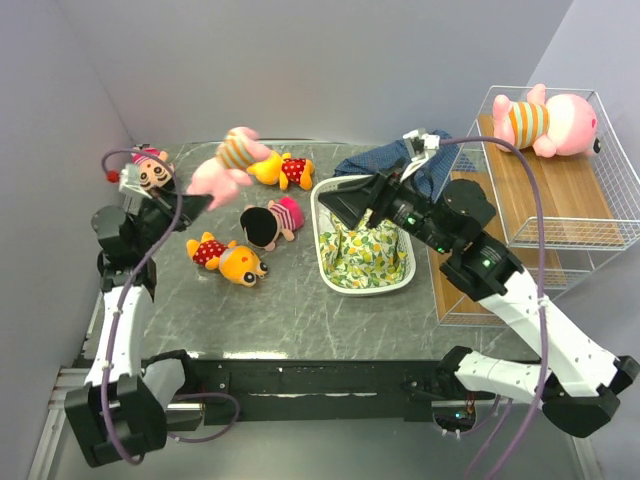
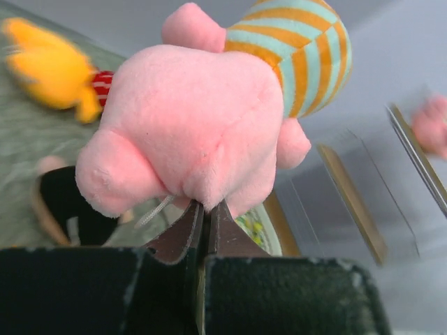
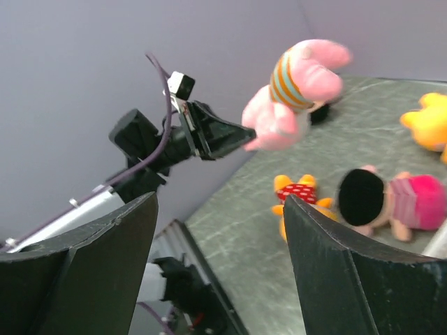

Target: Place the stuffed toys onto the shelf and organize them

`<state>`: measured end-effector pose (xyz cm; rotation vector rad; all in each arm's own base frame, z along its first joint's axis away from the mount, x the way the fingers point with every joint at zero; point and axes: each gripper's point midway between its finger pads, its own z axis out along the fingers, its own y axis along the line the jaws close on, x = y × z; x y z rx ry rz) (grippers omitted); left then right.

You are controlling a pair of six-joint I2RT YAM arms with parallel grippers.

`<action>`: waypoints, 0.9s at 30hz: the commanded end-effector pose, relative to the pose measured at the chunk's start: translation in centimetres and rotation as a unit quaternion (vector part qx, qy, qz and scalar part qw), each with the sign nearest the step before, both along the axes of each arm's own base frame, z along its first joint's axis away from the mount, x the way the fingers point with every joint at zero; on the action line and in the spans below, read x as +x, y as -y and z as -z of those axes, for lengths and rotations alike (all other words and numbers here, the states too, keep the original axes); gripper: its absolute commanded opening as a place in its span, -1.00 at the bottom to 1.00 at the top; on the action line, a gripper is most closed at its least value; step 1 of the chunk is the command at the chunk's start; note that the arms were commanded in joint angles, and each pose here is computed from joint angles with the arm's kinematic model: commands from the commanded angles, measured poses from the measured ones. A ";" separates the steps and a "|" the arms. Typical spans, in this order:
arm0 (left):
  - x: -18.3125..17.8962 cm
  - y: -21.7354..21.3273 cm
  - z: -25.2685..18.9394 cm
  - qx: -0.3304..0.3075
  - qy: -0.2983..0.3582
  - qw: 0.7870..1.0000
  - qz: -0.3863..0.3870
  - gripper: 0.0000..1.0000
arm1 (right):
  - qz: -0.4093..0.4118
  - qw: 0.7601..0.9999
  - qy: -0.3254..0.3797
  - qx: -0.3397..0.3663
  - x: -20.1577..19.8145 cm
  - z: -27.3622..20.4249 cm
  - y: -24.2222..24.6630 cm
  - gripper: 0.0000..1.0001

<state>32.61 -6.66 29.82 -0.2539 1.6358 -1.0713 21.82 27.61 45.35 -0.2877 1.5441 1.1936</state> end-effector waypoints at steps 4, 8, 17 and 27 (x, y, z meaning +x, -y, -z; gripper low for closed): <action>-7.6 6.8 -5.4 0.023 0.175 0.969 0.173 -0.98 | -0.094 0.991 -0.001 0.097 -1.2 -1.5 -3.4 0.62; -9.5 7.2 -7.3 0.019 0.212 0.963 0.167 -0.98 | -0.091 0.988 -0.015 0.124 -0.9 -1.2 -3.4 0.64; -11.3 8.4 -9.4 -0.003 0.240 0.952 0.188 -0.98 | -0.163 0.968 -0.030 0.188 -2.4 -2.9 -4.6 0.65; -11.9 8.9 -9.1 -0.006 0.243 0.951 0.193 -0.98 | -0.180 0.963 -0.022 0.199 -3.4 -4.2 -4.9 0.61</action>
